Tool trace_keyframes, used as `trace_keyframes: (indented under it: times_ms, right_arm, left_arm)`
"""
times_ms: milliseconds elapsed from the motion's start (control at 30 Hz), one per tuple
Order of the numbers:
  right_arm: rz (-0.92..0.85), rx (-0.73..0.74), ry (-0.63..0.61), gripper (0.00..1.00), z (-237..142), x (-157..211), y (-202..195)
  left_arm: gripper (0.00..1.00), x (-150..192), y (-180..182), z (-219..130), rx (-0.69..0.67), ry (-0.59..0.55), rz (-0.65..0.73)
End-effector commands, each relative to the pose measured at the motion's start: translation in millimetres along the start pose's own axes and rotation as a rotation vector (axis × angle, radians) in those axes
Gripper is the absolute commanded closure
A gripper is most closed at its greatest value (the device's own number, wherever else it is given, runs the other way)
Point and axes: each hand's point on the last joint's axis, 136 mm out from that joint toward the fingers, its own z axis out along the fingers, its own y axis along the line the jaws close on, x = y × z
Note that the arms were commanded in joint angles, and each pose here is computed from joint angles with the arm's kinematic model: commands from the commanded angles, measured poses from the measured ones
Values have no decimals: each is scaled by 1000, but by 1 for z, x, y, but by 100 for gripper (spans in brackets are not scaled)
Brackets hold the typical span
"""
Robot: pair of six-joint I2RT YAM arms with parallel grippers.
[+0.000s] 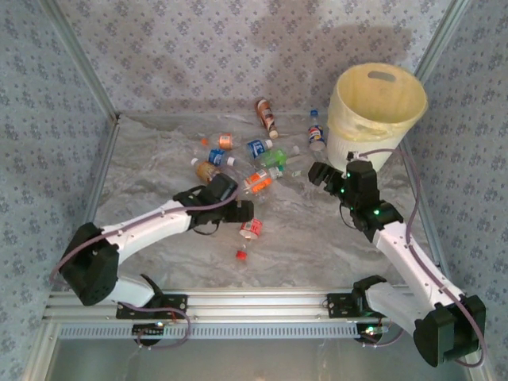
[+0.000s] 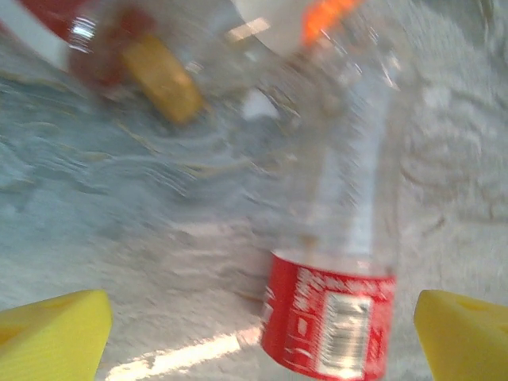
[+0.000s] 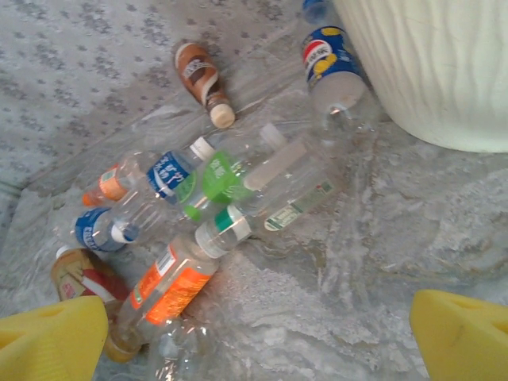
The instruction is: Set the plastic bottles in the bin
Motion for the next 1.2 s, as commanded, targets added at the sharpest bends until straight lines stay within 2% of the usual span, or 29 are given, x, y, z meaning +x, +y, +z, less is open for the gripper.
trace_keyframes:
  times_ms: [0, 433, 600, 867, 1067, 1167]
  right_arm:
    - [47, 33, -43, 0, -3, -9, -4]
    - [40, 101, 1, 0, -2, 3, -18]
    - [39, 114, 5, 0, -4, 6, -23]
    - [29, 129, 2, 0, -7, 6, -27]
    - [21, 95, 3, 0, -5, 6, -21]
    - [-9, 43, -14, 0, -4, 0, -10]
  left_arm:
    - [2, 13, -8, 2, -80, 30, 141]
    - [2, 43, -40, 38, -285, 181, 369]
    - [8, 48, -40, 52, -342, 223, 409]
    - [14, 46, -23, 68, -346, 251, 333]
    - [25, 44, -26, 72, -306, 249, 336]
    - [32, 36, -32, 68, -263, 195, 351]
